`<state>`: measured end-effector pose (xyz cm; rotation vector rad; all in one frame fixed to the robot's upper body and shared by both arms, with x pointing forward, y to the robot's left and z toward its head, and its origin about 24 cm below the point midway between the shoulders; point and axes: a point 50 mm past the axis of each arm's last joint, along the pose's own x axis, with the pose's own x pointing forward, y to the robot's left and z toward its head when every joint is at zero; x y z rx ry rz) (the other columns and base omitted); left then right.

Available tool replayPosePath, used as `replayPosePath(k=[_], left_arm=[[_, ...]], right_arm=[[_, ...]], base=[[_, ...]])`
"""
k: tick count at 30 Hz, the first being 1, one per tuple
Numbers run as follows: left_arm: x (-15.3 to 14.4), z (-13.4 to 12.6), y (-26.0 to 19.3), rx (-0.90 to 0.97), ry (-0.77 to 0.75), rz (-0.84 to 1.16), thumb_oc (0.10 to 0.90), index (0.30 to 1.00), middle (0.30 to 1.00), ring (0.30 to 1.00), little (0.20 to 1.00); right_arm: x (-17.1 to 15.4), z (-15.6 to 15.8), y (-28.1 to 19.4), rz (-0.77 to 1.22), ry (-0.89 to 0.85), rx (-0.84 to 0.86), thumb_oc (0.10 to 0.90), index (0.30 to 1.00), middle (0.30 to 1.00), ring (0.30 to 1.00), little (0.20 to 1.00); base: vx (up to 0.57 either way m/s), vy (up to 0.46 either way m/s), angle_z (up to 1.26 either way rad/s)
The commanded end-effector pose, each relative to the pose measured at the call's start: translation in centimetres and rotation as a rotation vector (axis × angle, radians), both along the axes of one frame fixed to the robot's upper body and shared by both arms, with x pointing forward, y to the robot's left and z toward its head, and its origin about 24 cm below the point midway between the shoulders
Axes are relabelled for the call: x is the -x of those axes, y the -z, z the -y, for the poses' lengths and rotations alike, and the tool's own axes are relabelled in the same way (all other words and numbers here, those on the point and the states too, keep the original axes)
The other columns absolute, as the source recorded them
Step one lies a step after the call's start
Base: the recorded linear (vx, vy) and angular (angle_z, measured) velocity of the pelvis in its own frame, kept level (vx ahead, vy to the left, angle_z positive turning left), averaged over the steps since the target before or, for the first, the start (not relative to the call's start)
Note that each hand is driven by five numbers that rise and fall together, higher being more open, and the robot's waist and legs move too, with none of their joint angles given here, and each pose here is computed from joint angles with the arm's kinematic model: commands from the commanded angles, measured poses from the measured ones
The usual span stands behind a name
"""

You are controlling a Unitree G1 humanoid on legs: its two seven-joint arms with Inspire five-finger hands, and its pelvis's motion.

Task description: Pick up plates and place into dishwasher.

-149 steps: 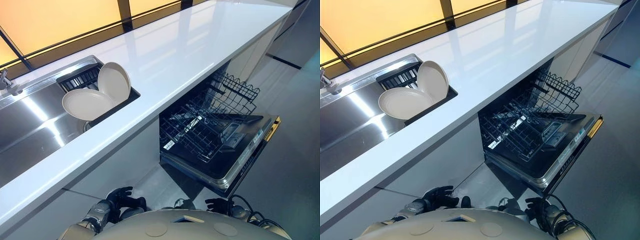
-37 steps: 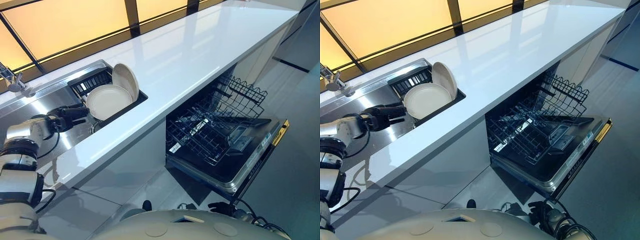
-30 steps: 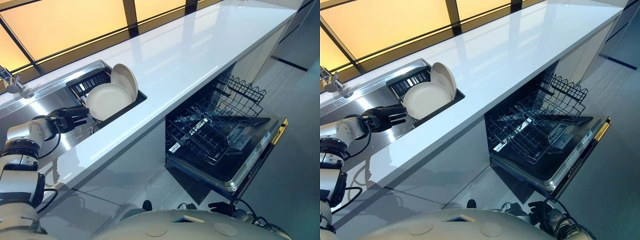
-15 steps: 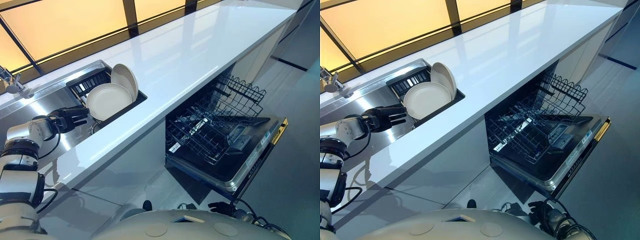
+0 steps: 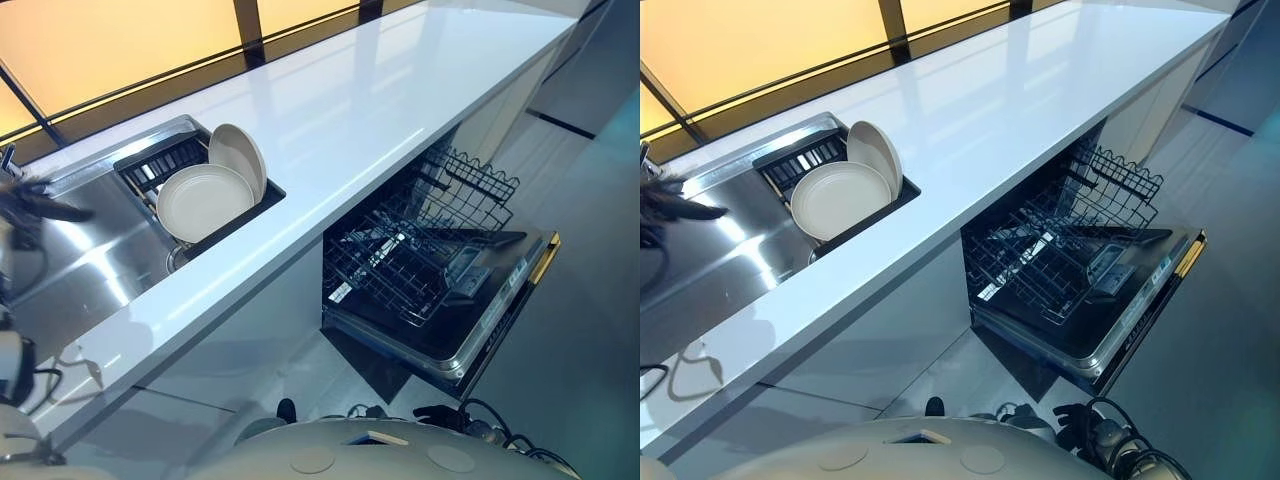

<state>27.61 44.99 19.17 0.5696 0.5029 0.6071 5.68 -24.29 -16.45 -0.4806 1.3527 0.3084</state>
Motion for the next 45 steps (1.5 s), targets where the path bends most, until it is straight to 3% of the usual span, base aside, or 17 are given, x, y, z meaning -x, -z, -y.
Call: replayPosePath(k=[1, 6, 12, 18, 26, 45], left_arm=[[-0.4, 0.3, -9.6, -0.177, 0.029, 0.353, 0.800, 0.900, 0.900, 0.900, 0.900], [-0.5, 1.7, -12.8, -0.244, 0.083, 0.486, 0.800, 0.900, 0.900, 0.900, 0.900], [-1.6, 4.9, -15.7, -0.256, 0.265, 0.608, 0.800, 0.900, 0.900, 0.900, 0.900], [-3.2, 7.4, -15.9, -0.275, 0.397, 0.558, 0.800, 0.900, 0.900, 0.900, 0.900], [-3.7, 6.0, -14.6, -0.300, 0.368, 0.417, 0.800, 0.900, 0.900, 0.900, 0.900], [-6.2, 8.0, -12.1, -0.288, 0.375, 0.310, 0.800, 0.900, 0.900, 0.900, 0.900]], right_arm=[[-1.8, 0.1, -0.4, 0.063, -0.013, -0.020, 0.800, 0.900, 0.900, 0.900, 0.900], [-1.7, 0.1, -0.4, 0.062, -0.027, -0.019, 0.800, 0.900, 0.900, 0.900, 0.900], [-1.7, 0.1, -0.3, 0.056, -0.032, -0.021, 0.800, 0.900, 0.900, 0.900, 0.900], [-2.0, -0.5, -0.2, 0.060, -0.024, -0.026, 0.800, 0.900, 0.900, 0.900, 0.900], [-2.9, -0.3, -0.4, 0.069, -0.059, -0.015, 0.800, 0.900, 0.900, 0.900, 0.900], [-2.2, 1.3, -0.7, 0.072, 0.061, -0.008, 0.800, 0.900, 0.900, 0.900, 0.900]], base=[[0.01, -0.002, 0.05], [0.01, -0.001, -0.05], [0.00, 0.000, 0.00], [0.00, -0.004, -0.02], [0.00, -0.013, -0.30], [0.00, -0.001, -0.04]])
